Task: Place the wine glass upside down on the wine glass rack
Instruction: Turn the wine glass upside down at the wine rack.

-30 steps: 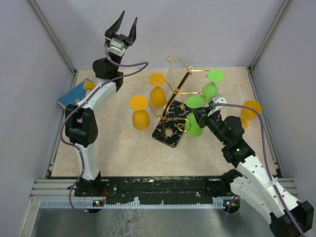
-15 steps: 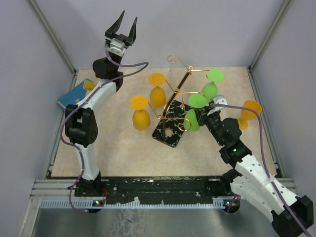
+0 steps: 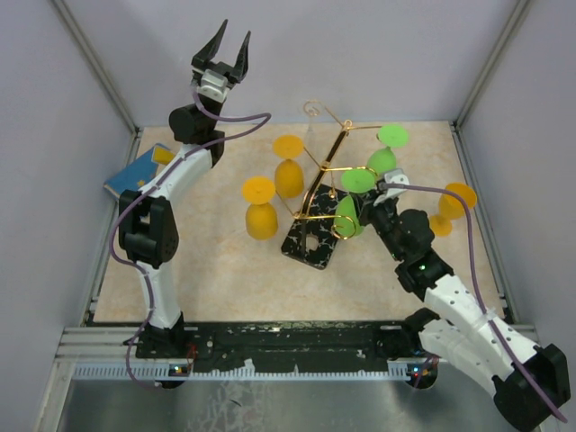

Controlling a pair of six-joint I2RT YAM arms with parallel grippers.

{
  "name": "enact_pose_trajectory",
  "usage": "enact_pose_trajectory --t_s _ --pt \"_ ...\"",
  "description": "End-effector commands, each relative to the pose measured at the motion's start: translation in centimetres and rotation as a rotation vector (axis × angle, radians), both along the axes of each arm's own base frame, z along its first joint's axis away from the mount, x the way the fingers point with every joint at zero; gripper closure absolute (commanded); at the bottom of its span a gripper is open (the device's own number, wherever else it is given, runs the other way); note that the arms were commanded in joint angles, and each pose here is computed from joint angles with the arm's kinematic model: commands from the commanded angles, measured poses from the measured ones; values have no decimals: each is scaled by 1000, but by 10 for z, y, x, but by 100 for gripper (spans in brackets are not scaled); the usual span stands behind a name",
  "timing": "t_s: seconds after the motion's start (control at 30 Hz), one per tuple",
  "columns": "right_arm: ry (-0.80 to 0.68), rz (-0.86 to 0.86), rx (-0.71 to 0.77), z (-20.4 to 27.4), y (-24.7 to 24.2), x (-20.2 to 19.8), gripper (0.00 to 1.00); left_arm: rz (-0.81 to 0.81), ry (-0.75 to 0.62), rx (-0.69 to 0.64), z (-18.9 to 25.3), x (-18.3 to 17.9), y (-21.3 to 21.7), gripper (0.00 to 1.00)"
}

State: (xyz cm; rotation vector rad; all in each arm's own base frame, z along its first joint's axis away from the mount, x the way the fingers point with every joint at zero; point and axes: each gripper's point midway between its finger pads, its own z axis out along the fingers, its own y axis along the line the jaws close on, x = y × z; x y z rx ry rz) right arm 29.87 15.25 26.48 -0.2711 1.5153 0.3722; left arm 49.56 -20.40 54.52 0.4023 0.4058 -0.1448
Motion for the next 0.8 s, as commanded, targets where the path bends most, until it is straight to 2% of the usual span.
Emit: enact_pose_trajectory --t_s 0.0,0.37,0.77 --pt "-89 -140 44 43 -25 9 100 18 -42 -2 13 -6 6 44" --pt "-94 -225 60 42 -45 19 100 11 -32 0 8 0 5 44" --pt "-177 -129 92 35 -40 20 100 11 -31 5 6 -2 8 44"
